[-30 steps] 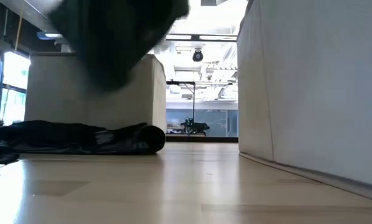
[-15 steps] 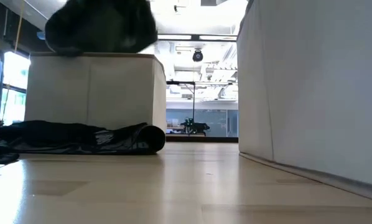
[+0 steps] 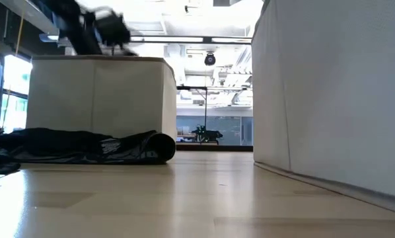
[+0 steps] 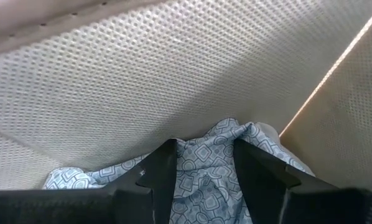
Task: Sort clothes
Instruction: Put the green cloth into the top laundry bin
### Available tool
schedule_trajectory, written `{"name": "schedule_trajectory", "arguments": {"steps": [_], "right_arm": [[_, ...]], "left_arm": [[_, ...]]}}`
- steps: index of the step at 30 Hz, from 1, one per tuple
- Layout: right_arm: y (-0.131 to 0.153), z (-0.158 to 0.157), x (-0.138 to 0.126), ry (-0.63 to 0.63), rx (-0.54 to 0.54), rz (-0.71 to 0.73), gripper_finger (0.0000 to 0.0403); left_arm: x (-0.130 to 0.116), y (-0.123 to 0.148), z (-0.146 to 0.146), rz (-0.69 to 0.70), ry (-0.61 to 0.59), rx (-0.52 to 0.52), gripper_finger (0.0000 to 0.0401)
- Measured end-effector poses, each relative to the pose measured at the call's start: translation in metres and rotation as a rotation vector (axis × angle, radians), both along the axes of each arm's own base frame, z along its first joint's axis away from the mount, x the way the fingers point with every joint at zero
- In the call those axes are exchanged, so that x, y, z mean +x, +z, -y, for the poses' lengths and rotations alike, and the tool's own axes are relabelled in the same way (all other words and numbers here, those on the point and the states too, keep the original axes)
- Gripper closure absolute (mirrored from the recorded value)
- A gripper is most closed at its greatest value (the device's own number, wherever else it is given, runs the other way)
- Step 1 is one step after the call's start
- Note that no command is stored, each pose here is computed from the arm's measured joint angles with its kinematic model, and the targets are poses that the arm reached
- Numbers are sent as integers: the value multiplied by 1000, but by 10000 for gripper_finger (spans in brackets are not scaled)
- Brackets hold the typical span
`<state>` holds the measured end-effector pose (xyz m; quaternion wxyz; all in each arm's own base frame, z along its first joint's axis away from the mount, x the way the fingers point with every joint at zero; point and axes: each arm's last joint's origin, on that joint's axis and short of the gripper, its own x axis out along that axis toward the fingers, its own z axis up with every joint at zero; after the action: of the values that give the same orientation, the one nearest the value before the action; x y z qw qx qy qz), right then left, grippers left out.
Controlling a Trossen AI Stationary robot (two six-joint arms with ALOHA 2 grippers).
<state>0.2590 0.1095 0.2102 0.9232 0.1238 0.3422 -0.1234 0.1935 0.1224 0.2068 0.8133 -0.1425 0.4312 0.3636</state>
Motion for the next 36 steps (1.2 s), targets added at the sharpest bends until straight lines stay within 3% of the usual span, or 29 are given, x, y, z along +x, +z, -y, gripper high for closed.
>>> {"name": "schedule_trajectory", "arguments": {"steps": [2,6,10,14,20,22,25,27,29,32,36], "right_arm": [[0,0,0,0,0,0,251],[0,0,0,-2,2,0,251],[0,0,0,-2,3,0,251],[0,0,0,-2,3,0,251],[0,0,0,-3,2,1,251],[0,0,0,-3,2,1,251],[0,0,0,-3,2,1,251],[0,0,0,-5,4,1,251],[0,0,0,-16,17,4,251],[0,0,0,-17,19,4,251],[0,0,0,-16,18,3,251]], "left_arm": [[-3,-22,-4,-13,11,-82,396],[-1,-25,-10,-10,36,-114,375],[5,10,-12,69,-7,-120,316],[8,67,-11,193,-43,-112,242],[-2,132,-2,225,-26,-169,169],[-3,146,-3,239,-5,-128,164],[0,155,-9,254,20,28,167],[3,149,-16,220,64,112,175],[5,133,-27,165,109,125,188],[9,85,-41,49,155,37,211],[13,-2,-48,-44,202,-52,240]]}}
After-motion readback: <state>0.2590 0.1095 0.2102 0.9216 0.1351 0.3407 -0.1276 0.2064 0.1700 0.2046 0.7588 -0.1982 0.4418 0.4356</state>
